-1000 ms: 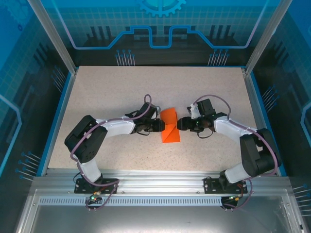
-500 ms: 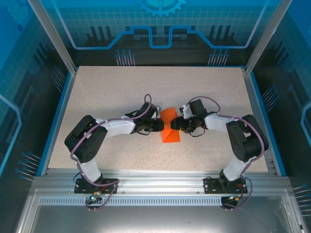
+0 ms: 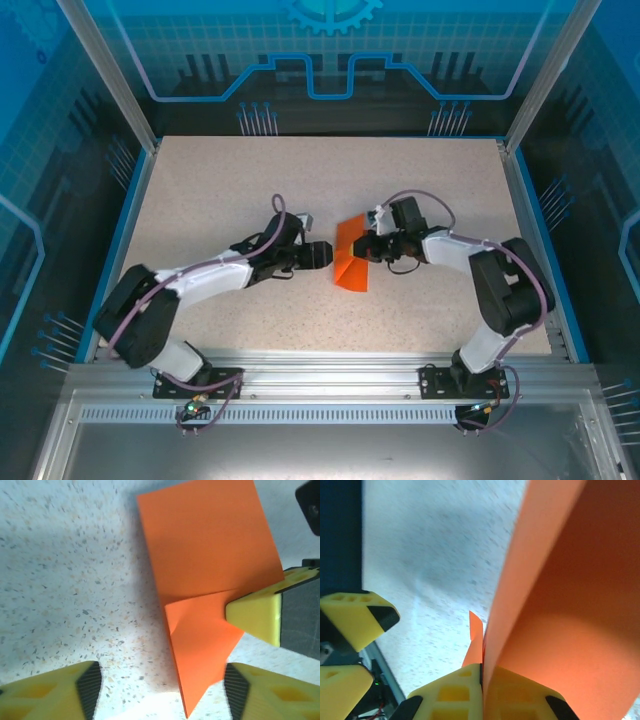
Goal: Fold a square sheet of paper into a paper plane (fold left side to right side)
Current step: Turn over the paper at the center of the table.
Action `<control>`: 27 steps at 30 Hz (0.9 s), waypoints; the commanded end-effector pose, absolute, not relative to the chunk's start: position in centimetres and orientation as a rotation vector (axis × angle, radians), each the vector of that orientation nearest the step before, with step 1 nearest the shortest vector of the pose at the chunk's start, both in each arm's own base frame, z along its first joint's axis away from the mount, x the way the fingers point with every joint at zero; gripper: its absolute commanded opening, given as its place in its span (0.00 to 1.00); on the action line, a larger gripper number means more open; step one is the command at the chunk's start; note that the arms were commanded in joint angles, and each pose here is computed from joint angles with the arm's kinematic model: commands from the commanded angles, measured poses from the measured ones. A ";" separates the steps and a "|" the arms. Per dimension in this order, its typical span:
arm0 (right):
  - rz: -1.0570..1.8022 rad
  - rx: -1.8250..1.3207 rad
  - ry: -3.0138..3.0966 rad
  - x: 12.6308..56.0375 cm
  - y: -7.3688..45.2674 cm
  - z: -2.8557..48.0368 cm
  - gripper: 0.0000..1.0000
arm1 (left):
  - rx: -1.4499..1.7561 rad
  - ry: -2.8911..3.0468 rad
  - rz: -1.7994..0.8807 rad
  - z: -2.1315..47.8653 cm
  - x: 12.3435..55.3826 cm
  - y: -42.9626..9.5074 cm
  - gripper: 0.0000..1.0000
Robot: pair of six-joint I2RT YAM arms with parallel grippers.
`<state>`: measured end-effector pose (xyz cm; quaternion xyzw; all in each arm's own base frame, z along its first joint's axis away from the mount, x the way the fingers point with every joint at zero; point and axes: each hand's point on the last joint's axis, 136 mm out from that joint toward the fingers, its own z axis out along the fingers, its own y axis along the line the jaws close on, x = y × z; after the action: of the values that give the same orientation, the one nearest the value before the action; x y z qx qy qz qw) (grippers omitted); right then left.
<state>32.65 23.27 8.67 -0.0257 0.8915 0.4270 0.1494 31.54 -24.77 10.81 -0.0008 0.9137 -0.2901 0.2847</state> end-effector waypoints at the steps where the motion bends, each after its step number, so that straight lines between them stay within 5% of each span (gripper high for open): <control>1: 1.329 -0.116 2.348 34.0 21.7 14.5 0.01 | -0.095 2.305 -0.818 14.9 31.9 -22.7 0.85; 5: 1.401 -0.162 2.142 34.4 20.2 21.5 0.02 | -0.130 2.156 -0.942 20.1 31.0 -21.1 0.98; 13: 1.485 -0.327 1.841 31.6 20.5 33.9 0.04 | 0.093 1.907 -1.363 30.2 27.5 -24.2 0.98; 27: 1.636 -0.563 1.738 25.4 25.3 39.9 0.05 | 0.335 1.642 -1.704 37.3 25.2 -28.3 0.91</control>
<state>27.01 24.63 38.01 -0.1946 0.6821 0.6147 0.3451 26.92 -27.42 33.09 0.0797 0.6888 -0.6278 0.3536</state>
